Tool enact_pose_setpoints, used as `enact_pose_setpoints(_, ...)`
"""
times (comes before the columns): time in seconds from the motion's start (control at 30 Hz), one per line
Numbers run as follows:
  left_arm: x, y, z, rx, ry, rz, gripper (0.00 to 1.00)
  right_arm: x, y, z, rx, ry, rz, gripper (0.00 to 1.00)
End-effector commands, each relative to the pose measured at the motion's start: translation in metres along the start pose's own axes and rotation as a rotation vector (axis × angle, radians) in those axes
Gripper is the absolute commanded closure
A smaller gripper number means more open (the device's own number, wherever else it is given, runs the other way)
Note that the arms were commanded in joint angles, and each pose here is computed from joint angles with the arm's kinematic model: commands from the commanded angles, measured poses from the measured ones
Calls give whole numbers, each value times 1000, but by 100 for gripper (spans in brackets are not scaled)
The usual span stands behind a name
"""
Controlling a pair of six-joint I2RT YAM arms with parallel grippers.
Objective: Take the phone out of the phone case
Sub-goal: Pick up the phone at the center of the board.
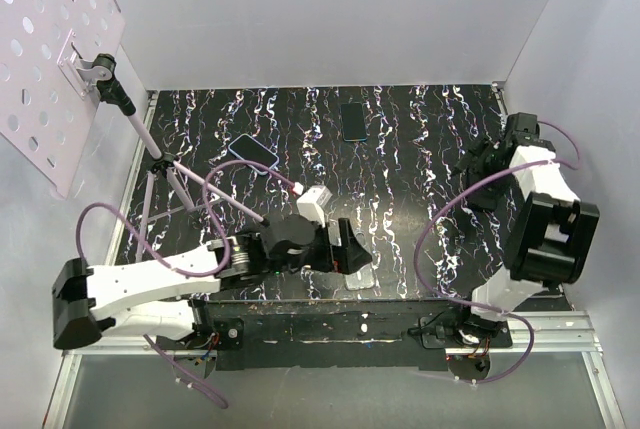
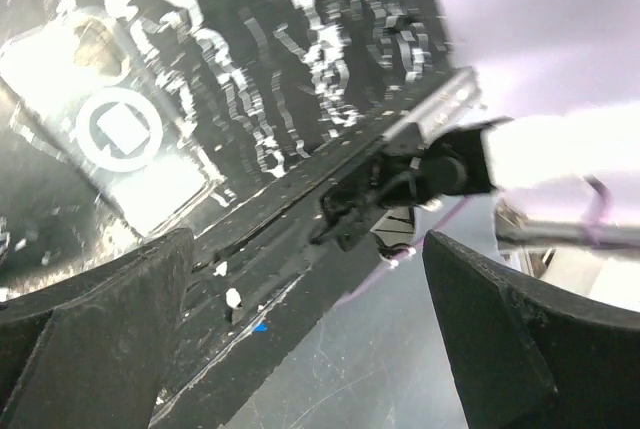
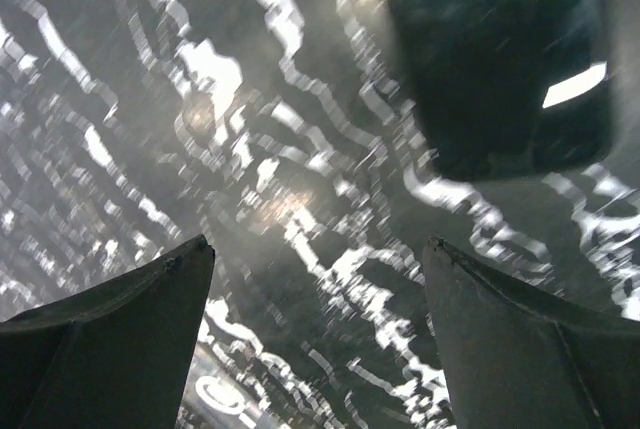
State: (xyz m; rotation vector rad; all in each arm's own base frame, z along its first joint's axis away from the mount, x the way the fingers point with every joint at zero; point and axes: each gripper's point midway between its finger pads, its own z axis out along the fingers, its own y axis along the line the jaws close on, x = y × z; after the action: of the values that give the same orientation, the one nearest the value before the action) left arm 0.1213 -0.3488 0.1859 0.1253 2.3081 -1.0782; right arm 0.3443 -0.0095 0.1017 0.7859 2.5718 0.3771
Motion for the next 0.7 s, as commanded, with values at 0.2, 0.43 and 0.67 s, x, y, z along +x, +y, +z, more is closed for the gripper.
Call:
enact_pose_setpoints(0.2,-46,-47,-88,307,-163,554,2,-67,-81,26,265,30,-56,22)
enact_pose_setpoints(0.43,-41,-44,-114,381,-178,608,2,-65,-82,47,162,110,-100,11)
enact_pose_setpoints(0.67,-42,-47,-118,403,-186,655,2,-53,-82,63,129,159,-111,10)
